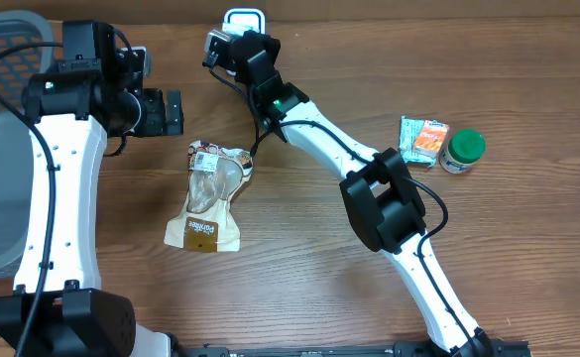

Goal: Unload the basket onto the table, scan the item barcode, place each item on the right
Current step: 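Carry the teal tissue pack up under the white scanner, then carry the teal tissue pack right and set it beside the jar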

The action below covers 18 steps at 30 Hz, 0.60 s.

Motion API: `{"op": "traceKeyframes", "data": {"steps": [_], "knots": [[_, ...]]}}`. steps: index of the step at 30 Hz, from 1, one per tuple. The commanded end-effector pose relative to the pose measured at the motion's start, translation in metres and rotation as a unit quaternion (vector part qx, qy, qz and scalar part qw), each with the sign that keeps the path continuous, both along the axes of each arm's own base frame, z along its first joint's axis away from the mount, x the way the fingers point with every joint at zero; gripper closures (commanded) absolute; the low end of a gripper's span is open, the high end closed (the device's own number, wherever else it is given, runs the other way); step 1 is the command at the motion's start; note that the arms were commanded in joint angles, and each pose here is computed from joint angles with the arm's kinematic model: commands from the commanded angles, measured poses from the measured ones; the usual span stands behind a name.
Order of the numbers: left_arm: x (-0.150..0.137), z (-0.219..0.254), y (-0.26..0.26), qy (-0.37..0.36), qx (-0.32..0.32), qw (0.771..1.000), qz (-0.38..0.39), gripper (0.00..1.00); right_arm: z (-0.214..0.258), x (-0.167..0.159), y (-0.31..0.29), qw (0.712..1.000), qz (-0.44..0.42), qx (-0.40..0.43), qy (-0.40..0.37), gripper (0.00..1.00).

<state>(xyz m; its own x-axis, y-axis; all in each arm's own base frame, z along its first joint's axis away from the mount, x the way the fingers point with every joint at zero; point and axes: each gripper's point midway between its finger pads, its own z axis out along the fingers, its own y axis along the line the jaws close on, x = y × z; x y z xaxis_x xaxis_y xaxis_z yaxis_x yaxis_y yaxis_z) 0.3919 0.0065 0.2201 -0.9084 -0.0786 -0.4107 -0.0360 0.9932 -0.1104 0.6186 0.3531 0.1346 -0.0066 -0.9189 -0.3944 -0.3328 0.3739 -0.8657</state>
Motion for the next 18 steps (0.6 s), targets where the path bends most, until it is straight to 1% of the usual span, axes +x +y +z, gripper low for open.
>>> {"op": "traceKeyframes", "data": {"steps": [1, 4, 7, 10, 15, 18], "knots": [[0.004, 0.004, 0.0, -0.009, 0.001, 1.0, -0.01, 0.01, 0.008, 0.004, -0.005, 1.0, -0.011, 0.008, -0.009, 0.96], [0.004, 0.004, 0.0, -0.009, 0.001, 1.0, -0.01, 0.01, 0.02, 0.003, -0.006, 0.998, -0.023, 0.051, -0.012, 0.96], [0.004, 0.004, 0.0, -0.009, 0.001, 1.0, -0.01, 0.01, 0.052, 0.002, -0.01, 0.991, -0.043, 0.125, -0.021, 0.96], [0.004, 0.004, 0.0, -0.009, 0.001, 1.0, -0.01, 0.0, 0.09, -0.005, -0.02, 0.983, -0.06, 0.172, -0.023, 0.96], [0.004, 0.004, -0.001, -0.009, 0.001, 1.0, -0.01, 0.0, 0.151, -0.029, -0.043, 0.965, -0.09, 0.248, -0.002, 0.96], [0.004, 0.004, -0.001, -0.009, 0.001, 1.0, -0.01, 0.01, 0.179, -0.05, -0.059, 0.947, -0.108, 0.301, 0.028, 0.96]]}}
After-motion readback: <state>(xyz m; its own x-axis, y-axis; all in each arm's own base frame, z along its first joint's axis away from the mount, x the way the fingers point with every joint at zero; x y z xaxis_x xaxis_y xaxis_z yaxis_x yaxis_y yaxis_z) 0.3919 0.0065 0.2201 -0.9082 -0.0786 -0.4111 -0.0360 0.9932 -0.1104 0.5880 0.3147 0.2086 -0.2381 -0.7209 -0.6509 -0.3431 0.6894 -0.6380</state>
